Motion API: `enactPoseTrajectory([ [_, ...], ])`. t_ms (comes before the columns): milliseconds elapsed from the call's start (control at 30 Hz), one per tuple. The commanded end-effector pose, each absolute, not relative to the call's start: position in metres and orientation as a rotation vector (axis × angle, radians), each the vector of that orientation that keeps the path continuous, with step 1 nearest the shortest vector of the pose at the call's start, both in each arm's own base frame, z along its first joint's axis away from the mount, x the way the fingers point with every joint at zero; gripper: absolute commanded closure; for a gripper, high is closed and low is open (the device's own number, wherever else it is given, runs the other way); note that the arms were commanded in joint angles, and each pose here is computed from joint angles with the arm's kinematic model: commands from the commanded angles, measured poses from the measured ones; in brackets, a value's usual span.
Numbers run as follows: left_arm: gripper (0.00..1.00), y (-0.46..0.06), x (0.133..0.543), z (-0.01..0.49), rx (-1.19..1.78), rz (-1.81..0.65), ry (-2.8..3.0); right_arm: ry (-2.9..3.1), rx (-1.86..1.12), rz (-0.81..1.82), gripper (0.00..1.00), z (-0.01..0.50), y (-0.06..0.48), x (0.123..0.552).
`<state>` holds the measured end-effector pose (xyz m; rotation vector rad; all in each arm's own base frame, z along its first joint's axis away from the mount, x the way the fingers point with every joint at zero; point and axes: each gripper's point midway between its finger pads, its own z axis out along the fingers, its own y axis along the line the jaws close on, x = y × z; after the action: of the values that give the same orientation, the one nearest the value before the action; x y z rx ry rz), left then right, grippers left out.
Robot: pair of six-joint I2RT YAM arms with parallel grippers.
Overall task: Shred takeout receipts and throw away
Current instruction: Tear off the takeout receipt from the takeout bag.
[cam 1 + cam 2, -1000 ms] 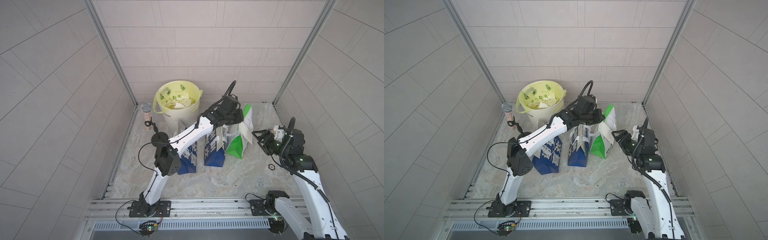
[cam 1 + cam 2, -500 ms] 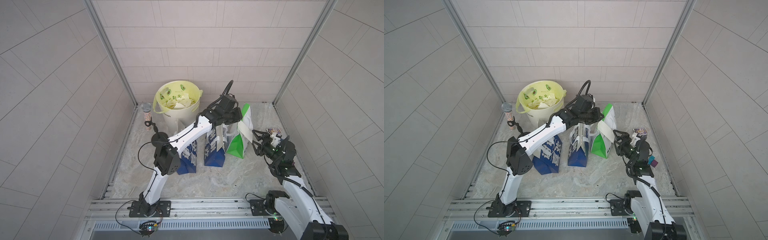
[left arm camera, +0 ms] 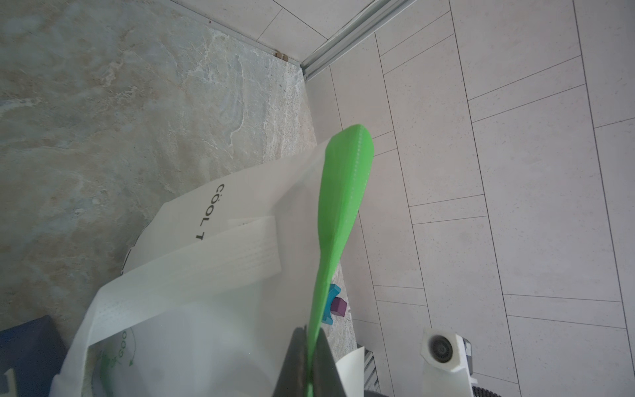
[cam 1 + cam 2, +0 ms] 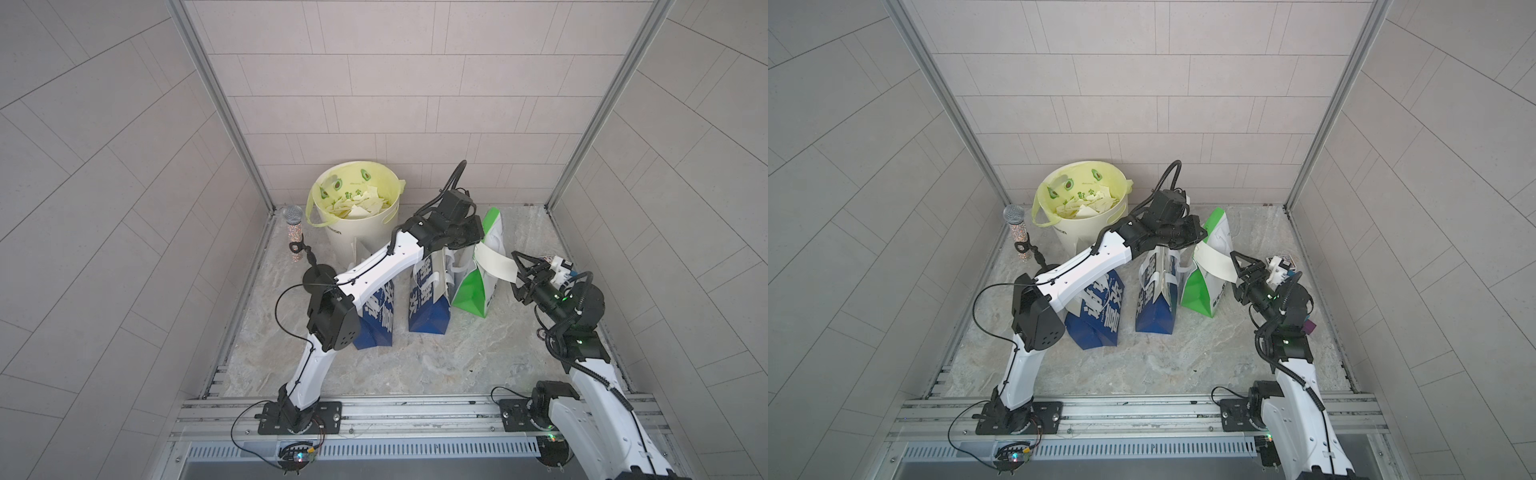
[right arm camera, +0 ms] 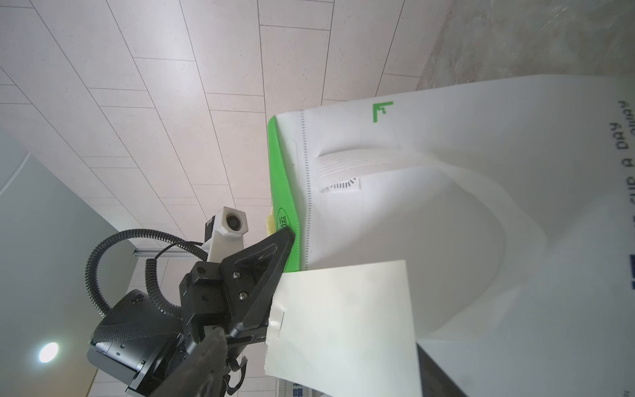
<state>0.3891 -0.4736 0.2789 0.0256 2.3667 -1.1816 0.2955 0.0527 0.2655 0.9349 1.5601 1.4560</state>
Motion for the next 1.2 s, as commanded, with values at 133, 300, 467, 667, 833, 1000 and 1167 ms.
enactPoseTrajectory([
  [133, 1.00, -0.471, 0.376, 0.310, 0.074, -1.208, 2.310, 1.631, 0.944, 1.459, 0.43, 0.258, 0.058, 0.292],
  [300, 0.95, -0.469, 0.375, 0.309, 0.081, -1.188, 2.318, 1.749, 0.867, 1.344, 0.82, 0.253, 0.061, 0.290],
  [467, 0.62, -0.464, 0.378, 0.310, 0.078, -1.145, 2.319, 1.847, 0.752, 1.220, 1.00, 0.258, 0.064, 0.283],
  [667, 0.61, -0.467, 0.392, 0.317, 0.075, -1.074, 2.314, 1.921, 0.687, 1.127, 1.00, 0.248, 0.065, 0.271],
  [833, 0.72, -0.473, 0.398, 0.313, 0.057, -1.081, 2.309, 1.941, 0.617, 1.092, 1.00, 0.256, 0.067, 0.268],
  [1000, 0.64, -0.475, 0.395, 0.300, 0.077, -1.065, 2.356, 1.934, 0.594, 1.098, 1.00, 0.258, 0.070, 0.269],
  [1167, 0.56, -0.471, 0.390, 0.289, 0.108, -1.010, 2.396, 1.944, 0.577, 1.104, 1.00, 0.258, 0.074, 0.268],
])
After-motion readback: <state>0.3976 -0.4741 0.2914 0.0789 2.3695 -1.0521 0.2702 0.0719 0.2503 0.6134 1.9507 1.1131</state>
